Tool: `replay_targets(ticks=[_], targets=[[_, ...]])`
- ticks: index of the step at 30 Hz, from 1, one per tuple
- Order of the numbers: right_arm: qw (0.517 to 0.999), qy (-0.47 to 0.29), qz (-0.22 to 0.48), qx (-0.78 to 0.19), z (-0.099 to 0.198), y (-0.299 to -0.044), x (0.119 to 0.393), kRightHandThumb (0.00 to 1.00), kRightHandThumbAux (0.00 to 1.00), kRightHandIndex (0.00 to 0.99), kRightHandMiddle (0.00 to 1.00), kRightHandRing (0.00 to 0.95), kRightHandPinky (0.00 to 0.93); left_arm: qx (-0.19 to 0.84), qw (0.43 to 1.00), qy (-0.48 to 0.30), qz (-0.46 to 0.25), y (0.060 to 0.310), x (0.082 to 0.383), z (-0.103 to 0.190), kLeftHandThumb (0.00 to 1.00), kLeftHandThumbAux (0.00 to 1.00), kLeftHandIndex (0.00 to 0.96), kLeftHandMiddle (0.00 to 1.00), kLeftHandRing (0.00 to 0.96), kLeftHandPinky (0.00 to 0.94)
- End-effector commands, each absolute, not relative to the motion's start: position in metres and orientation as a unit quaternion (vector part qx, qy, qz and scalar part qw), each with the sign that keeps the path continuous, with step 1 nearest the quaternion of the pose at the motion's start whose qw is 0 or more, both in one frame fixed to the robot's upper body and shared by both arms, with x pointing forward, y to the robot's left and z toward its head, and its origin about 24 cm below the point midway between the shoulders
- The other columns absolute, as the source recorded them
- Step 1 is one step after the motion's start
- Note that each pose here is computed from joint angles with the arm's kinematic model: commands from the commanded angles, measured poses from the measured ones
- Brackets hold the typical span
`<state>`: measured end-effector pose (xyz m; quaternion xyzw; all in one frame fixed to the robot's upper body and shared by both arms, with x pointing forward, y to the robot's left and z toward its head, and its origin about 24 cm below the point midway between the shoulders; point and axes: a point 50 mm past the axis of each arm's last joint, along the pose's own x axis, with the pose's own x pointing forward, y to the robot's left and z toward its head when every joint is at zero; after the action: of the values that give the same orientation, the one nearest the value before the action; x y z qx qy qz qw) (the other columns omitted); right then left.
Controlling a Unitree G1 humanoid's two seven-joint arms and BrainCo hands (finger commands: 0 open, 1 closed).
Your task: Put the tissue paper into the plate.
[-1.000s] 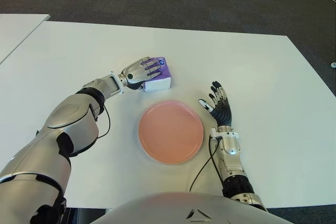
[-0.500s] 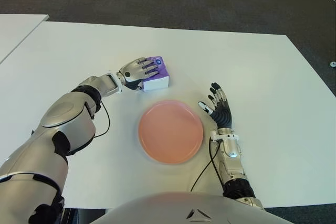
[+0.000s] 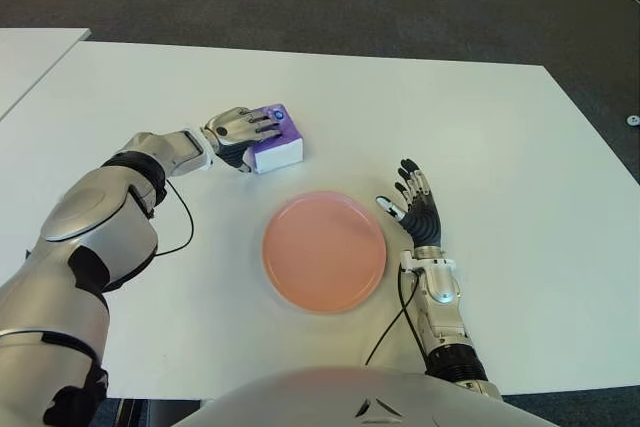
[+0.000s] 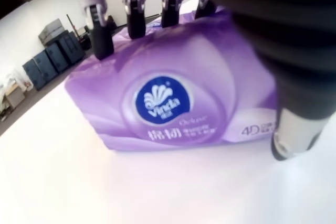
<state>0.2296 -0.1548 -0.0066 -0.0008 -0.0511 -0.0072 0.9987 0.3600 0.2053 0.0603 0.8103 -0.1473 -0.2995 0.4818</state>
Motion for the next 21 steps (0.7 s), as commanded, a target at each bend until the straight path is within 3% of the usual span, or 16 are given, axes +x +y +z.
replay_targets(ticks=[1,8,12,21], targets=[[0.995,0.101,-0.016,-0.004,-0.061,-0.157,0.183,0.14,0.716,0.0,0.0,0.0,0.0,0.783,0.465,0.062,-0.409,0.253,0.311,-0.002,0.391,0.59,0.046,0.072,0.123,0.223],[0.995,0.095,-0.011,-0.007,-0.059,-0.157,0.18,0.114,0.698,0.0,0.0,0.0,0.0,0.772,0.484,0.11,-0.398,0.263,0.306,-0.006,0.397,0.603,0.064,0.099,0.14,0.241],[0.995,0.096,-0.009,-0.002,-0.061,-0.16,0.179,0.09,0.688,0.0,0.0,0.0,0.0,0.756,0.481,0.148,-0.418,0.283,0.298,0.002,0.382,0.619,0.076,0.13,0.166,0.25],[0.995,0.095,-0.011,0.005,-0.063,-0.16,0.18,0.079,0.693,0.0,0.0,0.0,0.0,0.748,0.47,0.215,-0.416,0.286,0.296,-0.006,0.386,0.597,0.079,0.145,0.163,0.219]])
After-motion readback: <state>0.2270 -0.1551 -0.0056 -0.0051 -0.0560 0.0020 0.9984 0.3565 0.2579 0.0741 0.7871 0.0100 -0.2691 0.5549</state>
